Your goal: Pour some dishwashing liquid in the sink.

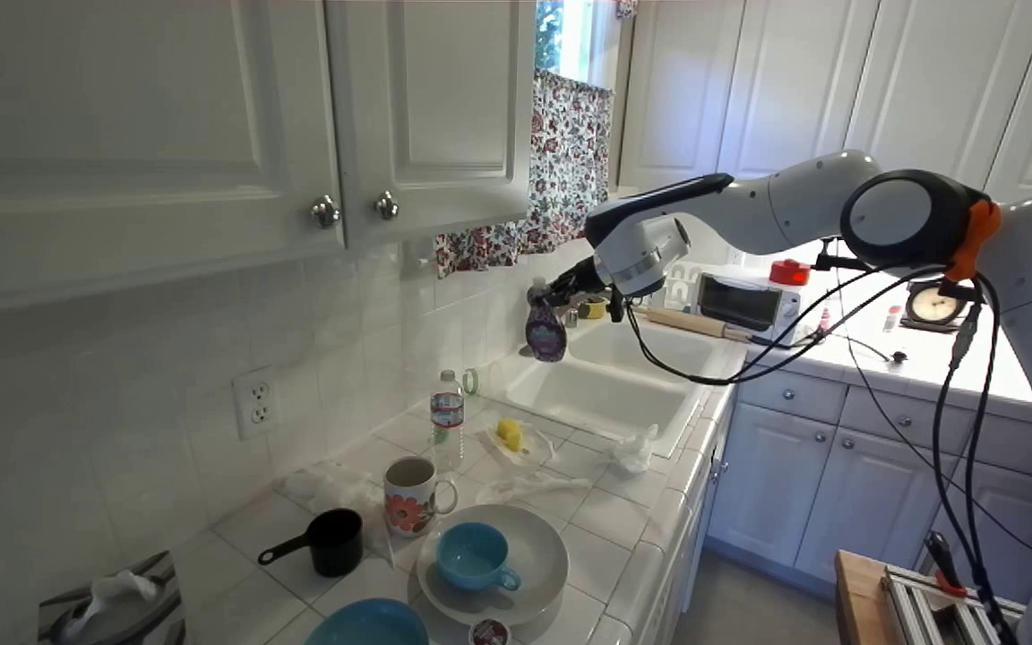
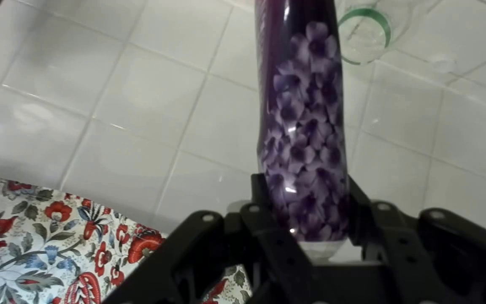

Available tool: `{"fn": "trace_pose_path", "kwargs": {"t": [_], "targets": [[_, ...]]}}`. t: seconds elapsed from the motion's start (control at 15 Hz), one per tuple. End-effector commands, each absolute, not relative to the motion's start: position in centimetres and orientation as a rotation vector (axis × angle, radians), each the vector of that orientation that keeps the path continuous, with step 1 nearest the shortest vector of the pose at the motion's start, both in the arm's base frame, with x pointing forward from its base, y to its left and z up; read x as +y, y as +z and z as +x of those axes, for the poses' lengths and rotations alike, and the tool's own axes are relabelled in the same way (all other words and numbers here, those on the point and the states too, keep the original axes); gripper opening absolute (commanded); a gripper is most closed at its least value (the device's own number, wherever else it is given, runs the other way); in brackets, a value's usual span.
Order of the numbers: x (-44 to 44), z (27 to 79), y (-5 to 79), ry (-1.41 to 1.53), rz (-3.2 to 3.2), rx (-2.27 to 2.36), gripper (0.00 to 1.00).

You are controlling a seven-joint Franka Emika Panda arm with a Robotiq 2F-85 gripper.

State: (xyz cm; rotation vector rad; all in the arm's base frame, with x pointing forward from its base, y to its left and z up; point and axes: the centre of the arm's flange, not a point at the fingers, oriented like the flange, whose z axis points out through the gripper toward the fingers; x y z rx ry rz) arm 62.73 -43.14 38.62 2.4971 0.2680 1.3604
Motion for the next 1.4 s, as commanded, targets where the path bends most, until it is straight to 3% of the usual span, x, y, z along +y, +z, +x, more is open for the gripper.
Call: {"fn": "trace_pose_path", "kwargs": {"t": [0.0, 0.13, 0.2, 0.27, 0.6, 0.67, 1.33], "targets": [[-43.1, 59.1, 39.4, 1.243, 2.434, 0.251, 0.18], [-43.6, 57.9, 39.3, 1.206, 2.428, 0.233, 0.18], [-44.2, 60.2, 37.9, 1.250, 2.448, 0.214, 0.18], [-44.4, 59.9, 37.7, 1.241, 2.452, 0.210, 0.43], [-44.2, 60.1, 36.9, 1.238, 2.466, 0.212, 0.43], [-44.2, 60.1, 36.9, 1.238, 2.466, 0.212, 0.18], [-49.7, 53.7, 33.8, 0.933, 2.217, 0.245, 0.18]]}}
